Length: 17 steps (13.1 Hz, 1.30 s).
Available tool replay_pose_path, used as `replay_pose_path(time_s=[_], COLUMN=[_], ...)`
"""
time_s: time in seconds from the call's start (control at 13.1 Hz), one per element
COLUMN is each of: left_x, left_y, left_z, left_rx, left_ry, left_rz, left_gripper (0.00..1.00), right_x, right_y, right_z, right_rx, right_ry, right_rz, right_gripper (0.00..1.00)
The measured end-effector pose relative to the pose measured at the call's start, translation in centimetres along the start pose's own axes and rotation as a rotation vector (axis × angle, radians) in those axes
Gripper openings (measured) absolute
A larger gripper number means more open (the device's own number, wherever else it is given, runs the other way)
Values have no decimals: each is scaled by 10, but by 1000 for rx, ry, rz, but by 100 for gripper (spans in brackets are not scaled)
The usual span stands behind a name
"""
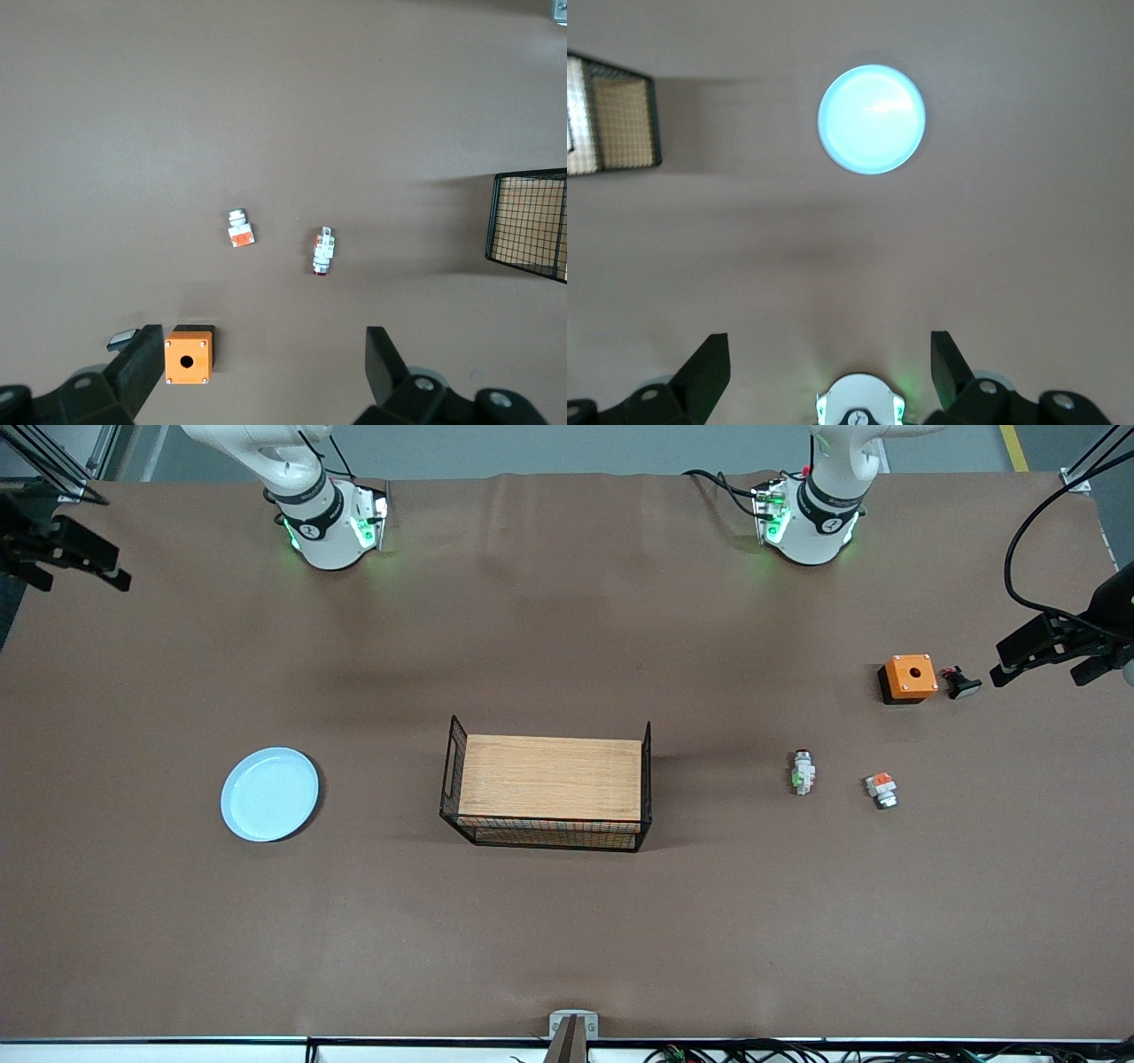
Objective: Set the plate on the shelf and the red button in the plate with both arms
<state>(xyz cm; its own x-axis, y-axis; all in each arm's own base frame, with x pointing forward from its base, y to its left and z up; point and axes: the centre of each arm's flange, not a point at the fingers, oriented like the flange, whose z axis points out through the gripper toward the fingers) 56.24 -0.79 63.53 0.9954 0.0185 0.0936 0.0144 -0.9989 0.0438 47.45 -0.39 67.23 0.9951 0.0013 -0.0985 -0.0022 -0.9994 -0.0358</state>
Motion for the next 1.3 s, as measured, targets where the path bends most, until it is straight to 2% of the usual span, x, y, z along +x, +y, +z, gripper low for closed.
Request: replay_pose_path(time_s=[0.08, 0.23, 0.31, 0.54, 0.77, 0.84, 1.0, 1.15, 1.3], left_x=[0, 0, 0, 0, 2, 6, 15, 23, 30], left_y=[0, 0, 0, -1, 0, -1, 1, 4, 8], left_z=[0, 0, 0, 0, 16, 31, 73, 118, 161], left_rx=[0, 0, 0, 0, 0, 0, -10, -60, -67], left_ry=[0, 0, 0, -1, -40, -69, -154, -239, -305], left_rz=[0, 0, 0, -1, -1, -1, -2, -13, -12], left_gripper=[100, 100, 100, 100, 100, 100, 100, 100, 100], right_x=[-2, -4, -3, -9, -3, 7, 28, 38, 38], right_y=[-10, -31, -45, -61, -89, -98, -101, -98, -95], right_z=[1, 16, 18, -8, -11, -7, 4, 11, 5], right_rx=[0, -2, -12, -18, -15, -16, -74, -105, -106], right_ry=[-12, -85, -95, -35, 24, 49, 89, 93, 109], right_rz=[-20, -50, -18, 97, 57, 40, -10, -28, -35], right_gripper=[100, 100, 100, 100, 100, 100, 100, 100, 100])
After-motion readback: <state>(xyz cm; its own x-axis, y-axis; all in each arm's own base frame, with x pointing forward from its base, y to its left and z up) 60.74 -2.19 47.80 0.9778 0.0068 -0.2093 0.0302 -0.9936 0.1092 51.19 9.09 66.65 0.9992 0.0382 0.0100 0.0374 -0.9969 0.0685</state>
